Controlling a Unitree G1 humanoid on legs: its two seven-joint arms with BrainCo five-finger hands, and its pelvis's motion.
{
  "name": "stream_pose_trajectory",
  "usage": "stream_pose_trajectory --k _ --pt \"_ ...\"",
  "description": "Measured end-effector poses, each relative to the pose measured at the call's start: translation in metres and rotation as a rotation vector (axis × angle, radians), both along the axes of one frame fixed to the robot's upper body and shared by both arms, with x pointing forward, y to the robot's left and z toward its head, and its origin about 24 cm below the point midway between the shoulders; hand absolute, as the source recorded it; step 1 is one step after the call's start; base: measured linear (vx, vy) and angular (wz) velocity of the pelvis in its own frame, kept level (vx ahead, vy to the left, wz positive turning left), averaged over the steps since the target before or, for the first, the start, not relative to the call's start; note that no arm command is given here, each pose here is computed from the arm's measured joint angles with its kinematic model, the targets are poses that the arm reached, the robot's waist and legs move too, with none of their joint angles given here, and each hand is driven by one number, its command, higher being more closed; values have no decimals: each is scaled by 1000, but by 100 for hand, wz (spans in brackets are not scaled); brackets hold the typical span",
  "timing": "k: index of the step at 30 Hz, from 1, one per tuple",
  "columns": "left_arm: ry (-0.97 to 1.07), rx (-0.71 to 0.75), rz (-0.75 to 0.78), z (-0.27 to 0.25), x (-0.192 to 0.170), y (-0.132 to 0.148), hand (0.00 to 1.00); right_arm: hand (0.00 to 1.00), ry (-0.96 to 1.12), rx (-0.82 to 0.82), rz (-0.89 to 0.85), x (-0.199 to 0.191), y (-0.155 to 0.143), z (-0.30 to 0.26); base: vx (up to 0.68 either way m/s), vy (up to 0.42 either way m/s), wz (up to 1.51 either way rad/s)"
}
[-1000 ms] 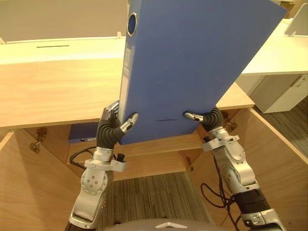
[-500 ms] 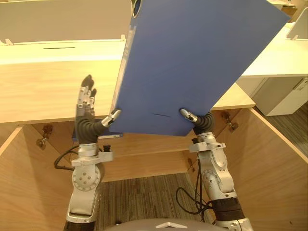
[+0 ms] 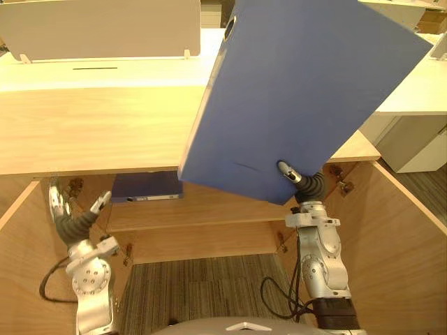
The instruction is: Walk over to the cabinet, pick up the folder, carry it to the office cabinet, place the folder inside the office cabinet, then close the office cabinet door
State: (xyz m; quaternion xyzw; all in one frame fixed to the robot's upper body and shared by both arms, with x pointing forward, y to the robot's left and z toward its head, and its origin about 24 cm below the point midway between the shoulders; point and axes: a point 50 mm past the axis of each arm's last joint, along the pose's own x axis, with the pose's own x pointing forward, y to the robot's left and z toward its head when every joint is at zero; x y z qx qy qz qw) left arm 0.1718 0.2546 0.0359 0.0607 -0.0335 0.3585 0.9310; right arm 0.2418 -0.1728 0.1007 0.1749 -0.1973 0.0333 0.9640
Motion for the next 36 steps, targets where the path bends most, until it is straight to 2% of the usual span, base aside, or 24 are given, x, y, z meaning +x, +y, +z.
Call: stream_pose_trajectory --k 9,15,24,27,30,31,36 --pt "441 -184 20 -94 -41 0 0 100 22 -109 -36 -2 0 -3 -10 -4 4" --pt "781 -279 -4 -152 -81 -7 0 100 27 -254 92 -3 28 -6 5 -5 1" --pt "1038 -292 -67 -180 -115 -12 0 100 10 -545 223 -11 64 -17 -22 -6 1" --pt "1072 -285 -103 -183 -116 -15 0 100 -14 -633 283 -10 76 -19 -51 0 -9" --pt "1052 -250 -167 -182 -97 -21 0 100 -86 -743 335 -1 88 -12 -80 10 -7" --pt "1009 -222 -205 -178 -75 -23 0 100 -130 -801 342 8 94 -6 -118 18 4" --pt "918 -167 -288 -166 -31 -32 0 100 -192 -952 320 24 97 2 -159 10 1"
